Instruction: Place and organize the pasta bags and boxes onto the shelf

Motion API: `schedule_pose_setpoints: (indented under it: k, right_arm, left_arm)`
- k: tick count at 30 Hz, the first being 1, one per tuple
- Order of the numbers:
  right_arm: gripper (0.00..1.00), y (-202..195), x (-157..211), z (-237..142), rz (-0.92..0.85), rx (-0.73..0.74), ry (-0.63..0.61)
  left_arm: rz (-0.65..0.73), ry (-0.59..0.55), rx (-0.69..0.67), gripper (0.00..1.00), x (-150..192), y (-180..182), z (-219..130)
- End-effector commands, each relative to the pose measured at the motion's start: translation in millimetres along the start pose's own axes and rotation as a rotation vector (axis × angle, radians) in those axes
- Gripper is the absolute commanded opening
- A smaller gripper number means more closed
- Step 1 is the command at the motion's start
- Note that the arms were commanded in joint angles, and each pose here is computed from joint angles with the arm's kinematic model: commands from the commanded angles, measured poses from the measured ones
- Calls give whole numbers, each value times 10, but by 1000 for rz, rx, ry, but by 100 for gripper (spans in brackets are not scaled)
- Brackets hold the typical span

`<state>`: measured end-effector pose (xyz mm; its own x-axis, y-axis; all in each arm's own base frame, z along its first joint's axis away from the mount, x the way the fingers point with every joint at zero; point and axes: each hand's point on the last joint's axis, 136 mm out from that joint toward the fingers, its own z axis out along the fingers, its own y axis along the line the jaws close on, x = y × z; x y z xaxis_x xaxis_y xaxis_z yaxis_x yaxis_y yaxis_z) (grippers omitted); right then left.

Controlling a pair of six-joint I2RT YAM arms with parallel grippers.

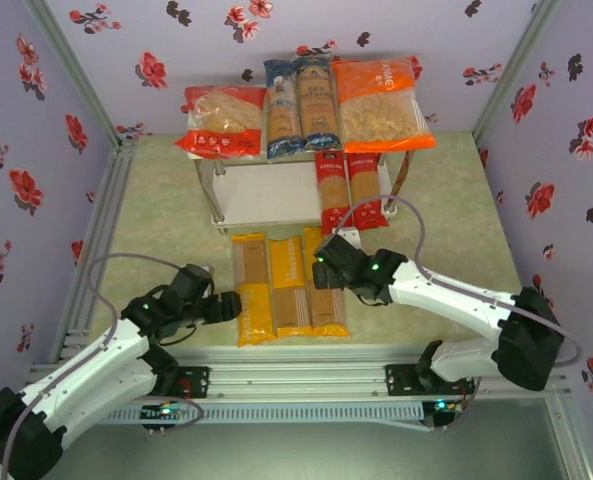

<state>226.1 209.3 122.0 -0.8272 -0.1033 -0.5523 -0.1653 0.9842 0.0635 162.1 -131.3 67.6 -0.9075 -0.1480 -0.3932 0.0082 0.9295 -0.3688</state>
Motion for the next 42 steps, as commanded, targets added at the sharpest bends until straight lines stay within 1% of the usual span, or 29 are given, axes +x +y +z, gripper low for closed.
schedule_pose_setpoints:
  k: [1,8,14,19,22,27,30,33,36,39,42]
  right_arm:
    - [94,-128,-21,-75,34,44,-37]
    - [96,-164,-7,-101,36,57,-30]
    - [97,-217,77,-87,54,54,-26]
    - [98,-184,42,-79,54,54,-27]
    - [98,-156,31,-56,50,54,-22]
    - [98,-144,35,-42,42,56,-13]
    - [98,-170,42,-61,38,59,-18]
    - [98,-204,42,-76,40,60,-31]
    - [99,-239,43,-88,44,61,-42]
    - [99,-273,60,-82,49,59,-48]
    - [99,-305,74,-67,59,53,-49]
  left_arm:
    - [-35,-4,-27,86,15,41,63]
    - [-24,8,-50,86,32,6,109]
    - [-15,13,-34,87,46,-86,114]
    - [-20,16,-4,88,110,-181,142]
    - [-5,2,5,88,92,-270,163]
    - [22,22,-88,88,103,-233,266]
    - [20,4,-123,90,45,-225,288]
    - [14,-32,-86,91,-64,-361,278]
    - [10,-43,-57,93,-111,-465,285]
    - [13,-8,-56,96,-57,-498,361]
    - [25,30,-61,97,20,-518,451]
